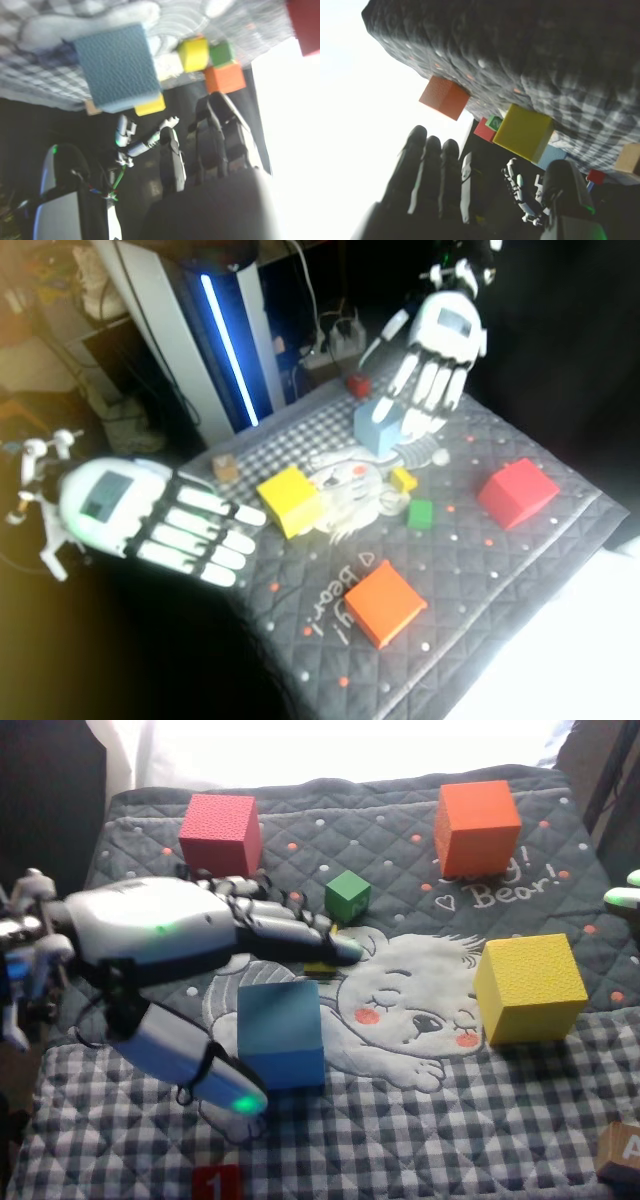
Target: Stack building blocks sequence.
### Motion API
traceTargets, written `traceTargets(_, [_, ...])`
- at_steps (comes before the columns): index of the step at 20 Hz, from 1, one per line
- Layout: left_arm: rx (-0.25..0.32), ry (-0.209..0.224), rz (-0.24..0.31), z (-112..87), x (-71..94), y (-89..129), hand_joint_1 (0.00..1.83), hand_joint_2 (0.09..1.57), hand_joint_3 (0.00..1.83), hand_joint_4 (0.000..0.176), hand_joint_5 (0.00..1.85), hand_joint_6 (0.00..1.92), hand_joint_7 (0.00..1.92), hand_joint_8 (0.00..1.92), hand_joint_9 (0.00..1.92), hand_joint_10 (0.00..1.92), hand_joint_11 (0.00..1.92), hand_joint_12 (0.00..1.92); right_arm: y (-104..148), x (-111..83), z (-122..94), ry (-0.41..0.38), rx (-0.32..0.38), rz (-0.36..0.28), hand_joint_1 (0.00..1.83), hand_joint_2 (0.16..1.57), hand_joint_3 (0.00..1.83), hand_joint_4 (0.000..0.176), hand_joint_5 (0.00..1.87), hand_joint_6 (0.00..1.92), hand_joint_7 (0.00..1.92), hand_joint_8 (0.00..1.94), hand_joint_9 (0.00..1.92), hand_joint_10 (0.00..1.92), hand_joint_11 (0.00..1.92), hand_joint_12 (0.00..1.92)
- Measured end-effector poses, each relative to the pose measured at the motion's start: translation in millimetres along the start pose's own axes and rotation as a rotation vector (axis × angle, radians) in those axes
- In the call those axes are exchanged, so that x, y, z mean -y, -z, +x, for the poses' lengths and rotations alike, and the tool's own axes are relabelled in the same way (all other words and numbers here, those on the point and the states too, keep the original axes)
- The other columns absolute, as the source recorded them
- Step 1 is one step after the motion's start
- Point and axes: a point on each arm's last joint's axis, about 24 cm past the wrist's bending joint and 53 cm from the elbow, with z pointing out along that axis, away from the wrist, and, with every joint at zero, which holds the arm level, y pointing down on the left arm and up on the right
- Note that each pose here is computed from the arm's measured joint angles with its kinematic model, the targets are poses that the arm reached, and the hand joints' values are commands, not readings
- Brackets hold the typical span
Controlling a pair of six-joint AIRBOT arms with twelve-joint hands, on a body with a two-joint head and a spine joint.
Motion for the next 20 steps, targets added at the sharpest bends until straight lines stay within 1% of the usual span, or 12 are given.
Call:
traceTargets(1, [-0.008, -0.009, 0.001, 2.0, 1.1, -3, 0.8, 0.83, 0.0, 0.176, 0.36, 0.01, 0.26, 0.0, 0.35, 0.01, 0.0, 1.18, 0, 0.1, 0, -0.001, 0.001, 0.0, 0.73, 1.06, 0.0, 0.064, 0.25, 0.01, 0.22, 0.0, 0.14, 0.0, 0.13, 0.14])
traceTargets(3, [-0.032, -0.039, 0.005, 8.5, 4.4, -11, 0.82, 0.82, 0.0, 0.176, 0.37, 0.0, 0.26, 0.0, 0.33, 0.0, 0.0, 1.18, -1, -0.8, -1, -0.001, 0.003, -0.002, 0.73, 1.07, 0.0, 0.028, 0.27, 0.01, 0.24, 0.01, 0.18, 0.01, 0.15, 0.15])
traceTargets(5, [-0.047, -0.065, -0.003, 11.3, 1.9, -16, 0.85, 0.82, 0.0, 0.176, 0.37, 0.0, 0.3, 0.0, 0.33, 0.0, 0.0, 1.19, -1, -1.6, -1, 0.0, 0.005, -0.006, 0.73, 1.05, 0.0, 0.061, 0.29, 0.01, 0.25, 0.01, 0.17, 0.01, 0.15, 0.15])
traceTargets(9, [-0.066, -0.071, -0.045, 16.8, -9.9, -21, 1.32, 0.99, 0.0, 0.152, 0.56, 0.01, 0.55, 0.02, 0.51, 0.04, 0.08, 1.53, -1, -1.2, -1, -0.001, 0.005, -0.004, 0.74, 1.07, 0.0, 0.064, 0.29, 0.01, 0.25, 0.0, 0.17, 0.0, 0.16, 0.16])
traceTargets(10, [-0.055, -0.077, -0.051, 13.6, -12.3, -21, 1.2, 1.2, 0.0, 0.0, 0.74, 0.9, 0.68, 1.25, 0.47, 0.9, 0.28, 1.71, -1, -1.1, -1, -0.001, 0.005, -0.003, 0.72, 1.07, 0.0, 0.063, 0.29, 0.01, 0.25, 0.0, 0.18, 0.01, 0.17, 0.16])
traceTargets(11, [-0.034, -0.07, -0.061, 8.6, -14.5, -21, 1.17, 1.27, 0.0, 0.0, 0.71, 1.18, 0.65, 1.59, 0.42, 1.41, 0.3, 1.86, -1, -1.1, -1, -0.001, 0.005, -0.004, 0.71, 1.07, 0.0, 0.078, 0.29, 0.01, 0.24, 0.0, 0.17, 0.0, 0.16, 0.16])
traceTargets(13, [0.011, -0.047, -0.074, 0.1, -18.4, -19, 1.16, 1.3, 0.0, 0.0, 0.73, 1.25, 0.54, 1.78, 0.33, 1.84, 0.34, 1.92, -1, -1.3, -1, 0.001, 0.004, -0.005, 0.7, 1.07, 0.0, 0.094, 0.3, 0.01, 0.25, 0.0, 0.17, 0.0, 0.16, 0.16])
traceTargets(14, [0.024, -0.034, -0.082, -1.9, -20.5, -19, 1.26, 1.31, 0.0, 0.0, 0.55, 0.81, 0.57, 1.66, 0.28, 1.86, 0.39, 1.92, -1, -1.4, -1, 0.001, 0.004, -0.005, 0.7, 1.08, 0.0, 0.095, 0.31, 0.01, 0.26, 0.01, 0.18, 0.0, 0.17, 0.16])
traceTargets(15, [0.046, -0.024, -0.099, -6.1, -25.5, -16, 1.18, 1.32, 0.0, 0.0, 0.63, 1.17, 0.56, 1.81, 0.32, 1.91, 0.5, 1.92, -1, -0.9, -1, 0.001, 0.004, -0.004, 0.71, 1.08, 0.01, 0.1, 0.31, 0.01, 0.25, 0.0, 0.17, 0.0, 0.16, 0.16])
traceTargets(17, [0.099, -0.018, -0.121, -22.0, -32.5, -7, 1.11, 1.32, 0.0, 0.0, 0.64, 1.49, 0.59, 1.64, 0.48, 1.75, 0.61, 1.79, -1, -0.4, -2, 0.001, 0.005, -0.003, 0.76, 1.11, 0.01, 0.064, 0.29, 0.0, 0.23, 0.0, 0.18, 0.0, 0.16, 0.16])
traceTargets(18, [0.131, -0.02, -0.128, -34.5, -35.3, -2, 1.39, 1.28, 0.0, 0.0, 0.5, 1.64, 0.59, 1.59, 0.57, 1.71, 0.57, 1.84, -1, -0.3, -2, 0.002, 0.006, -0.003, 0.77, 1.12, 0.01, 0.049, 0.28, 0.0, 0.23, 0.0, 0.18, 0.0, 0.16, 0.16])
traceTargets(20, [0.203, -0.023, -0.137, -64.6, -41.2, 5, 1.43, 1.27, 0.0, 0.0, 0.51, 1.64, 0.62, 1.56, 0.62, 1.67, 0.51, 1.9, -1, 0.1, -2, 0.003, 0.005, -0.002, 0.76, 1.12, 0.01, 0.051, 0.26, 0.0, 0.21, 0.0, 0.17, 0.0, 0.15, 0.15])
